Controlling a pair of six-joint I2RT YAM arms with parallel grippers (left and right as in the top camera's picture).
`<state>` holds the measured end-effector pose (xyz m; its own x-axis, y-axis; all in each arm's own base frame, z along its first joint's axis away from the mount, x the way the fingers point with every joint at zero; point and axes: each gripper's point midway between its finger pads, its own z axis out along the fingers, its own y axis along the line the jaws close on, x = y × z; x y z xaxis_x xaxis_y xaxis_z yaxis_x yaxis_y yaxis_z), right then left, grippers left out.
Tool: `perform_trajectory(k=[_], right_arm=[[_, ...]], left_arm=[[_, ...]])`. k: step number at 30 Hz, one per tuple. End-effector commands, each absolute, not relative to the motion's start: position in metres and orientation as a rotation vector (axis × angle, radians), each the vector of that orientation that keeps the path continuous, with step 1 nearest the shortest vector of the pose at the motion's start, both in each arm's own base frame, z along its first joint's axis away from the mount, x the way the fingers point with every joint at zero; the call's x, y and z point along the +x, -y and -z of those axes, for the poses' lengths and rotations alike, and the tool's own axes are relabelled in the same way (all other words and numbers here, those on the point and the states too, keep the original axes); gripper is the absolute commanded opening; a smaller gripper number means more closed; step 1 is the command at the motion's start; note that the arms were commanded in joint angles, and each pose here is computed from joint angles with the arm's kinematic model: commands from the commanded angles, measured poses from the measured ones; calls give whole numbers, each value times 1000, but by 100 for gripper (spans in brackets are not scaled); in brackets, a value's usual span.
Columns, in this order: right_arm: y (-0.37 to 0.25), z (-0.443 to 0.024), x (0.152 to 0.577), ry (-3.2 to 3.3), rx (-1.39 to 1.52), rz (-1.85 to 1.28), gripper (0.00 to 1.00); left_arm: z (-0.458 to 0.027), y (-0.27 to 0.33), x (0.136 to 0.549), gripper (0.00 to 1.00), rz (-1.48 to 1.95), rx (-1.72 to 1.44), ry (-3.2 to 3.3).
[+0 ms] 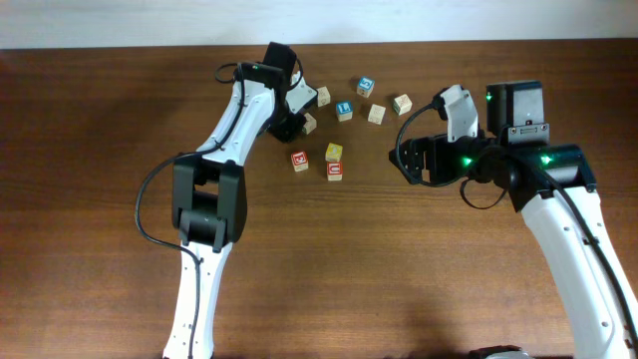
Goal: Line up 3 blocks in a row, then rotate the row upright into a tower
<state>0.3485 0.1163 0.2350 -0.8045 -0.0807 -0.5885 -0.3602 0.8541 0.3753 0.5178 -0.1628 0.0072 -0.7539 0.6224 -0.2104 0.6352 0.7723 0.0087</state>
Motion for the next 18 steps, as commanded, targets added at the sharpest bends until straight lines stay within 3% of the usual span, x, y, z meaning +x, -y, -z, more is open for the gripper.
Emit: perform_trajectory(k=[1,7,12,18], right_arm=[[-114,-240,353,-2438,-310,-639,98],[-114,-240,353,-2438,-311,-639,98],[-114,-240,353,-2438,-311,-640,98],[-114,-238,350,-2452,-307,-642,98]], left_arm=[[-25,159,524,17,51,925,-2780],[-127,139,531,31,-17,609,-2758],[-200,132,506,29,9,493,-2697],[-279,139,480,33,128,427,-2565]])
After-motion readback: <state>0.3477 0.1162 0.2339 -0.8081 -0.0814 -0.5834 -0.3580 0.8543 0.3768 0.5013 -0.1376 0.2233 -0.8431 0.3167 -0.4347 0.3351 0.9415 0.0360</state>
